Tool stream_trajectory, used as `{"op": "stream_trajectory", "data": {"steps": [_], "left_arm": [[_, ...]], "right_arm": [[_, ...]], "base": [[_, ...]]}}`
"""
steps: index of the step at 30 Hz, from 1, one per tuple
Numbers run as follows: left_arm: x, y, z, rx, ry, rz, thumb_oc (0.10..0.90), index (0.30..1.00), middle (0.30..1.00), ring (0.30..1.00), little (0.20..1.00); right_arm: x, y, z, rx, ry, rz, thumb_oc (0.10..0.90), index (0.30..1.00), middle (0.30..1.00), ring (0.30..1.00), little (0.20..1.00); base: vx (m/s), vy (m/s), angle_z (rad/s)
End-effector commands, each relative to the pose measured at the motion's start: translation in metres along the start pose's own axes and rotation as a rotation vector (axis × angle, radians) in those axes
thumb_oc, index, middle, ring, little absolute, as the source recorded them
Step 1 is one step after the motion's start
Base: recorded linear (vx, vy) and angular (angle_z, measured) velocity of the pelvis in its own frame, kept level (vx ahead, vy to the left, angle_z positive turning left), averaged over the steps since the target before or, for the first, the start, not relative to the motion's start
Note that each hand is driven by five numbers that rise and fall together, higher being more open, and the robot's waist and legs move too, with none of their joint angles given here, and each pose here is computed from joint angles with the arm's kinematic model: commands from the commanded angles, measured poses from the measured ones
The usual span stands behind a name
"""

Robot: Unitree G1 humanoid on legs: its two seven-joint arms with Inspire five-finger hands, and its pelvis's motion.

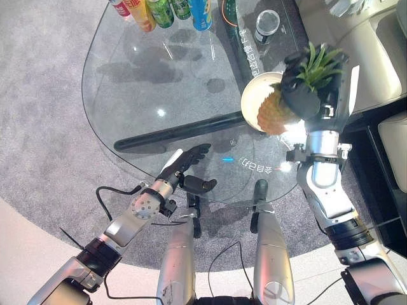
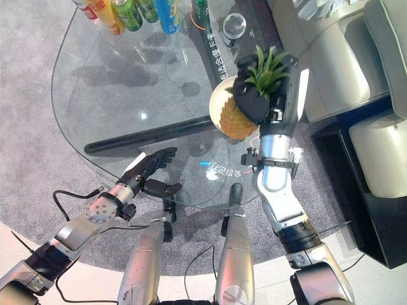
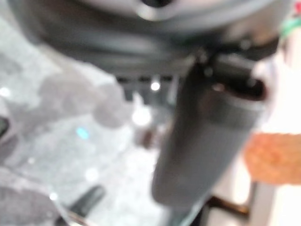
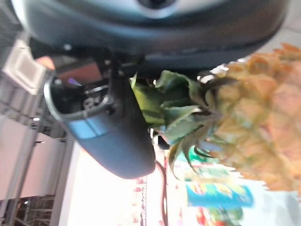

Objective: Pick up the fruit to the plate

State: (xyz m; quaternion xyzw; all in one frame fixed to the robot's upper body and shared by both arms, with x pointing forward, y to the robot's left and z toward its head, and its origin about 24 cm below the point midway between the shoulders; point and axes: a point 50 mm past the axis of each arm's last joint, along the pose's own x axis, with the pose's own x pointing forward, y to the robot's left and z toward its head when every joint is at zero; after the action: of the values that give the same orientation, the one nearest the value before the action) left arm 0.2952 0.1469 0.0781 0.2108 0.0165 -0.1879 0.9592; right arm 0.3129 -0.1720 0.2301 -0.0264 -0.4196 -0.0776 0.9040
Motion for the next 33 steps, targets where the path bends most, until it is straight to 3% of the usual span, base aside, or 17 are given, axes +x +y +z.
{"op": "stream_trajectory", "data": {"steps": [1, 11, 14, 26, 33], "left_arm": [[-0.001, -0.019, 0.021, -0.075, -0.117, -0.004, 0.8, 0.9, 0.9, 0.9, 0.9], [-0.005, -0.036, -0.006, -0.146, -0.029, 0.051, 0.8, 0.9, 0.9, 0.9, 0.9], [-0.008, -0.038, -0.012, -0.122, -0.014, 0.072, 0.8, 0.9, 0.9, 0.9, 0.9], [-0.009, -0.051, -0.007, -0.169, -0.02, 0.067, 0.8, 0.9, 0.9, 0.9, 0.9], [-0.012, -0.055, -0.007, -0.181, -0.023, 0.053, 0.8, 0.9, 0.9, 0.9, 0.9]], "right_arm": [[0.047, -0.007, 0.073, 0.03, -0.394, -0.059, 0.1, 0.3, 0.3, 0.3, 0.2], [0.071, -0.009, 0.083, -0.036, -0.426, -0.09, 0.1, 0.3, 0.3, 0.3, 0.2], [0.083, -0.019, 0.083, -0.081, -0.435, -0.171, 0.1, 0.3, 0.3, 0.3, 0.2], [0.103, -0.024, 0.086, -0.238, -0.504, -0.285, 0.1, 0.3, 0.3, 0.3, 0.2], [0.109, -0.031, 0.088, -0.238, -0.525, -0.355, 0.1, 0.3, 0.3, 0.3, 0.2]], "base": [[0.01, 0.035, -0.01], [0.0, 0.005, 0.0], [0.02, -0.005, 0.04], [0.01, -0.004, 0.02], [0.01, -0.008, 0.02]]}}
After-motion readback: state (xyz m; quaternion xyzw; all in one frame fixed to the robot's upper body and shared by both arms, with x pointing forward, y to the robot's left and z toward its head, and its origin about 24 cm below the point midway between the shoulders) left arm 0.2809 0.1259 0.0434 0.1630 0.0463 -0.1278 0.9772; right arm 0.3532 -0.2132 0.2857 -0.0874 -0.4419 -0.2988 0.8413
